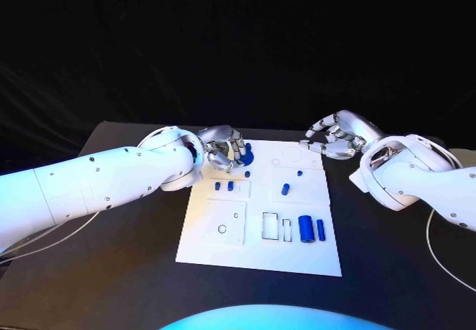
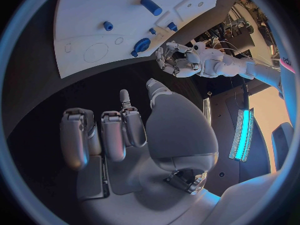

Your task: Assemble the parts on the task board

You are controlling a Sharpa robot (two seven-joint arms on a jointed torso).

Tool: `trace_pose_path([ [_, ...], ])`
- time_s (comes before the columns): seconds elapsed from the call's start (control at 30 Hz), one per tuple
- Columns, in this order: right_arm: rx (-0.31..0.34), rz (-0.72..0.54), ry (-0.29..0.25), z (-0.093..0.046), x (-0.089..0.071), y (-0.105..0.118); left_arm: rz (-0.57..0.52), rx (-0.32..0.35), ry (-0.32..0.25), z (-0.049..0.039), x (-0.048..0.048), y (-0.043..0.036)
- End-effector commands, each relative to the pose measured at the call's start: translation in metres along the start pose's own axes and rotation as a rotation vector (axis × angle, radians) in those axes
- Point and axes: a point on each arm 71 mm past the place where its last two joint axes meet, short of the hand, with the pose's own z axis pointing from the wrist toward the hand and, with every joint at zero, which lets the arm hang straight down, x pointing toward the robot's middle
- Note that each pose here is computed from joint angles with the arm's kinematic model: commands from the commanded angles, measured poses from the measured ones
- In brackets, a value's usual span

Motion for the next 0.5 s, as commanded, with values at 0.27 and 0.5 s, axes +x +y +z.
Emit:
trace_pose_path([
  [0.27, -0.017, 0.004, 0.008, -0.001, 0.003, 0.002, 0.305, 0.135, -0.015, 0.0115, 0.0204, -0.0129],
  [0.5, -0.018, 0.005, 0.010, 0.000, 0.004, 0.002, 0.363, 0.085, 0.066, 0.0195, 0.0301, -0.0114],
])
